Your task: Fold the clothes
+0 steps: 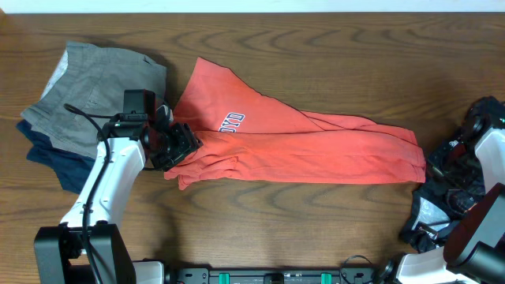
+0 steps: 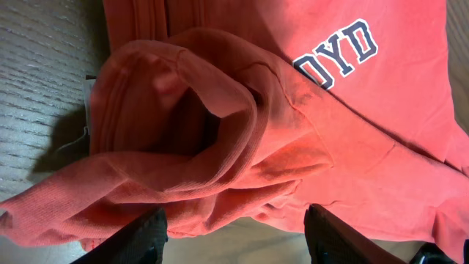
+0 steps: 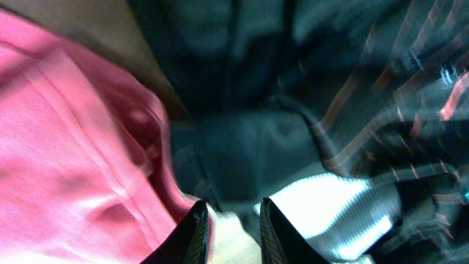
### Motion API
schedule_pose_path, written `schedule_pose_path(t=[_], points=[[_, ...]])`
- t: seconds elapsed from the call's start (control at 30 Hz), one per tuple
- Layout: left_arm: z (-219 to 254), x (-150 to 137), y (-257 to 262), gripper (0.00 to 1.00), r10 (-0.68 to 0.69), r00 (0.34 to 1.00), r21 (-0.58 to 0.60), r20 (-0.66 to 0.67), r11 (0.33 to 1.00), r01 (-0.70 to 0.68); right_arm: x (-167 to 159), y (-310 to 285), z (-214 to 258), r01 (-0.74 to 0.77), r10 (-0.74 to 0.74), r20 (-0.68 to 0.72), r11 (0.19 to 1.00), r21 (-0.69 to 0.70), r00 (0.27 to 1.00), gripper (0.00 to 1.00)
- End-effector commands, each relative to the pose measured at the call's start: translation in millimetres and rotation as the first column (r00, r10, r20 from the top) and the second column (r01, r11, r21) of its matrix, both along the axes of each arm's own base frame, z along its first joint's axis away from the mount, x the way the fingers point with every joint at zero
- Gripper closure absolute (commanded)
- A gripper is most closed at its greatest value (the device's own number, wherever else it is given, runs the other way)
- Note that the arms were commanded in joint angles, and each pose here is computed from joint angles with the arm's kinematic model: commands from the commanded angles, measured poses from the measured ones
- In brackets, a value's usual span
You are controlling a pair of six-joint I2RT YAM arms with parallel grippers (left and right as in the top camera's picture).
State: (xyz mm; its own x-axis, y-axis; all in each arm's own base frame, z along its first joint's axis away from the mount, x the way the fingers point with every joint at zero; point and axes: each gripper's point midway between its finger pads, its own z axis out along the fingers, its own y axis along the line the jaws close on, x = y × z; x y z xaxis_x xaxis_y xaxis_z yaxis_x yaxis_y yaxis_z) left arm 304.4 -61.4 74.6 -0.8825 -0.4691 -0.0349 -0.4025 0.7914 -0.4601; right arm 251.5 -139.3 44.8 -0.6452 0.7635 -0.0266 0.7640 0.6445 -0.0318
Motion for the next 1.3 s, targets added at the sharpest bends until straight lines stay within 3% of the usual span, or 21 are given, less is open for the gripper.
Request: schedule_pose_path(t=[0.0, 0.17, 0.3, 0.83, 1.27], points=[[-4.9, -2.9, 3.7, 0.38, -0.004, 1.000, 0.018, -0.010, 1.000, 0.004, 29.8, 18.1, 6.6, -0.095, 0.077, 0.155, 0.989, 0.112, 0.985, 0.76], [-4.9, -3.0, 3.7, 0.38, -0.004, 1.000, 0.018, -0.010, 1.000, 0.004, 63.2, 35.2, 17.8, -0.160, 0.088, 0.326, 0.966, 0.202, 0.941, 0.64], [-4.9, -2.9, 3.6, 0.38, -0.003, 1.000, 0.017, -0.010, 1.000, 0.004, 52.6, 40.7, 14.7, -0.154, 0.089, 0.279, 0.963, 0.221, 0.956, 0.58], [-4.9, -2.9, 3.7, 0.38, -0.003, 1.000, 0.018, -0.010, 1.000, 0.004, 23.8, 39.6, -9.4, -0.020, -0.013, 0.151, 0.977, 0.212, 0.988, 0.56], [-4.9, -2.9, 3.7, 0.38, -0.003, 1.000, 0.018, -0.010, 1.000, 0.004, 47.0, 30.6, -14.6, 0.014, -0.061, 0.255, 0.983, 0.182, 0.965, 0.55]])
